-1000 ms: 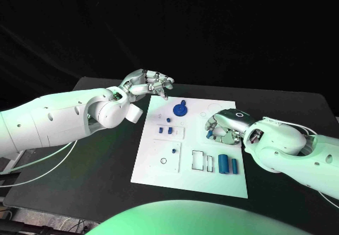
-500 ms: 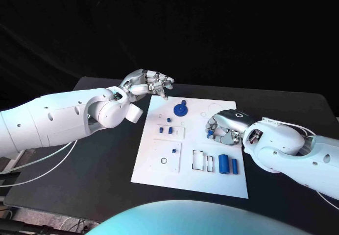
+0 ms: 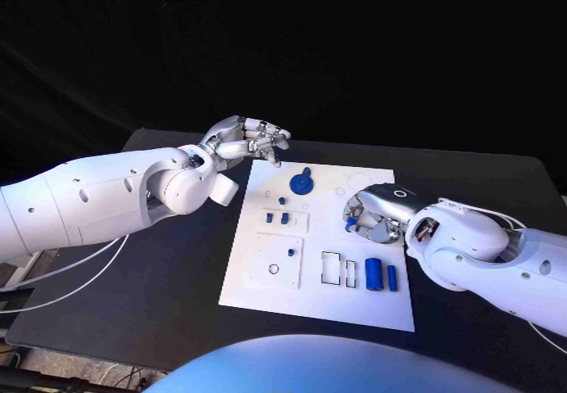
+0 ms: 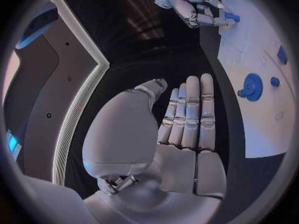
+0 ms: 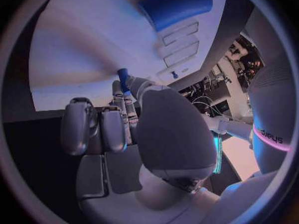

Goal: Assemble the parts on the task board

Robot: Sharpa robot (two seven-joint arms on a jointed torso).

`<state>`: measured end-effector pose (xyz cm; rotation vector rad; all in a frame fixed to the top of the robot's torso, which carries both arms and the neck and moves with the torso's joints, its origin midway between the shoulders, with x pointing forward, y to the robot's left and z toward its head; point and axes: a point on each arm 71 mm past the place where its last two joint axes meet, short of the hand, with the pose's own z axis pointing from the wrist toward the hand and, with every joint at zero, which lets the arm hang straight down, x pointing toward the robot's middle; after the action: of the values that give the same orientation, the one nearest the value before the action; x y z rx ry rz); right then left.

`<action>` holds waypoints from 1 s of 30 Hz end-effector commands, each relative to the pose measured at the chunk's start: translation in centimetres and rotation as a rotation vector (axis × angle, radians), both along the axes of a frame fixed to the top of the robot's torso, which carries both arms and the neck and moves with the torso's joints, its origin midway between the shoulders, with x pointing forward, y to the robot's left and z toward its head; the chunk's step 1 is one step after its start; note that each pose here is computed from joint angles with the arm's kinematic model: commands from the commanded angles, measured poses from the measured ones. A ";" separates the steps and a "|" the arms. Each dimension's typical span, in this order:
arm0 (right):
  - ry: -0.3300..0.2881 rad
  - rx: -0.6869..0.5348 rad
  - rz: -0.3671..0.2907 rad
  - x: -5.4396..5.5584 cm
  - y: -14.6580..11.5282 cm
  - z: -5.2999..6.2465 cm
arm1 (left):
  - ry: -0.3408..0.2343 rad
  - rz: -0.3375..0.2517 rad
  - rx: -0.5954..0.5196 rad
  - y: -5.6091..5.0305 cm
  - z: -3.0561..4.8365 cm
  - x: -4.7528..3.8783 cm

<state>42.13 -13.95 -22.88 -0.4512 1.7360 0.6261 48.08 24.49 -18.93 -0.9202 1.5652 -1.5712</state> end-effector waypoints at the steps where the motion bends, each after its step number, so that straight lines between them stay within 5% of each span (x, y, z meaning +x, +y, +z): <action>1: -0.035 0.048 -0.025 -0.2 -0.1 0.9 | 0.001 -0.015 -0.012 -0.2 0.09 -0.05; 11: -0.054 0.122 -0.013 -0.9 0.2 4.4 | 0.004 -0.021 -0.014 -0.5 0.03 0.03; 17: -0.060 0.169 0.052 -2.3 2.1 6.1 | 0.002 -0.019 -0.016 -0.6 0.00 0.16; 22: -0.051 0.197 0.132 -3.7 4.9 5.9 | 0.000 -0.016 -0.018 -0.6 -0.04 0.29; 30: -0.008 0.225 0.239 -5.8 9.1 3.9 | 0.001 -0.018 -0.024 -1.0 -0.11 0.46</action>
<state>36.48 -5.08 -18.91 -0.4764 1.6166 0.9659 48.56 23.66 -19.16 -0.9211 1.5690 -1.5797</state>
